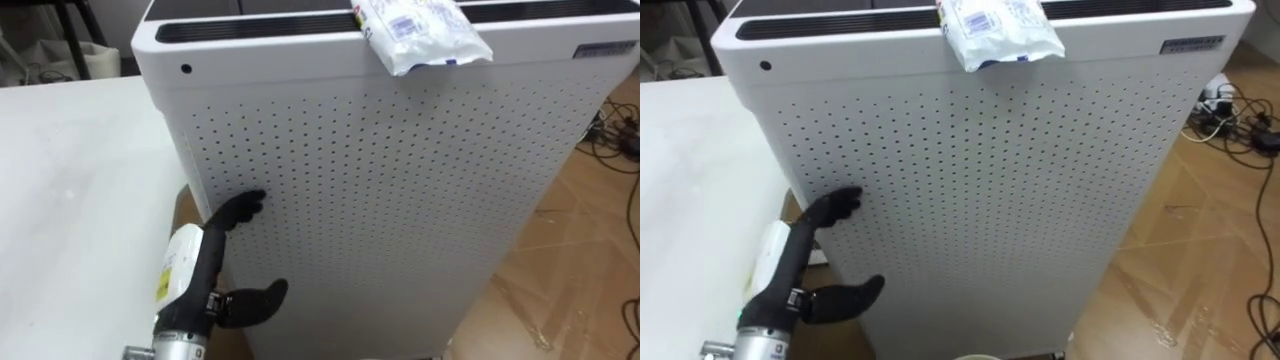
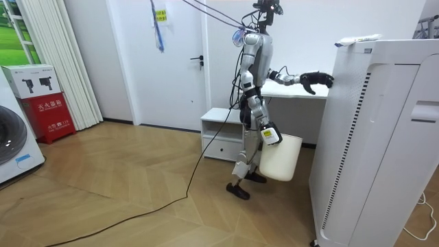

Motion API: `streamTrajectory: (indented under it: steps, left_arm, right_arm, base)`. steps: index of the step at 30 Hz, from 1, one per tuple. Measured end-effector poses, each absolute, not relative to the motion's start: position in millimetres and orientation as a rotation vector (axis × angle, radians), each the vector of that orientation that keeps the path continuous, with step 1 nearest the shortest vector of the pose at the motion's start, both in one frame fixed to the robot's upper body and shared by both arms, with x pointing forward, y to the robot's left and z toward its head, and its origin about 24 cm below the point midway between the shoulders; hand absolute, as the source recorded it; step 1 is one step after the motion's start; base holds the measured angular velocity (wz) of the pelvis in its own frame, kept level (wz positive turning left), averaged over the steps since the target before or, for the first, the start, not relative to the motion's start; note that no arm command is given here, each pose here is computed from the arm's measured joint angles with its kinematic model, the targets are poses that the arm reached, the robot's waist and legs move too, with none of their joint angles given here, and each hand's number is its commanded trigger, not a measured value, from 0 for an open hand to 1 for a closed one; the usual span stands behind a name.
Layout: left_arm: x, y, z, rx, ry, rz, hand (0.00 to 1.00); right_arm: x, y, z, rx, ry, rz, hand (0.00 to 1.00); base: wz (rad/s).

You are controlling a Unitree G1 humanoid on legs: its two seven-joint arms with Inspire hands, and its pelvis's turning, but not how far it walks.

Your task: Pick garbage

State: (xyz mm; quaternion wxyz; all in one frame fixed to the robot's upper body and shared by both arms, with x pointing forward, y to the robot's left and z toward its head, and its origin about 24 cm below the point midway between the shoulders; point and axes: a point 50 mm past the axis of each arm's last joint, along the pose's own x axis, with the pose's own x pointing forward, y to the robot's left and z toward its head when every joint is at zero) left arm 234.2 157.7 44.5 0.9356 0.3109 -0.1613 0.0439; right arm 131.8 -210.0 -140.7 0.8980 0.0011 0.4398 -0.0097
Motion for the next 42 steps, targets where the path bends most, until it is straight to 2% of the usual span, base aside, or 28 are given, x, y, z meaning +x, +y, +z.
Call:
streamTrajectory:
  steps: [4,15,22,35,42]
  left_arm:
    - [238,154,68,0.610,-0.475,0.135,0.00]
    - [240,142,99,0.554,-0.686,0.201,0.00]
    - [244,126,144,0.495,-0.934,0.242,0.00]
    - [241,99,150,0.487,-0.997,0.143,0.00]
    - [248,95,161,0.515,-1.017,0.142,0.00]
  right_arm:
    - [130,-210,-141,0.001,0.914,-0.020,1.00]
    - [122,-214,-143,-0.006,0.926,-0.027,1.00]
    - [122,-213,-143,-0.008,0.926,-0.024,1.00]
    - [123,-214,-143,-0.008,0.928,-0.023,1.00]
    - [120,-213,-145,-0.007,0.964,-0.019,1.00]
  base:
    - [0.02]
    - [0.00]
    - [-0.01]
    - [-0.02]
    - [-0.05]
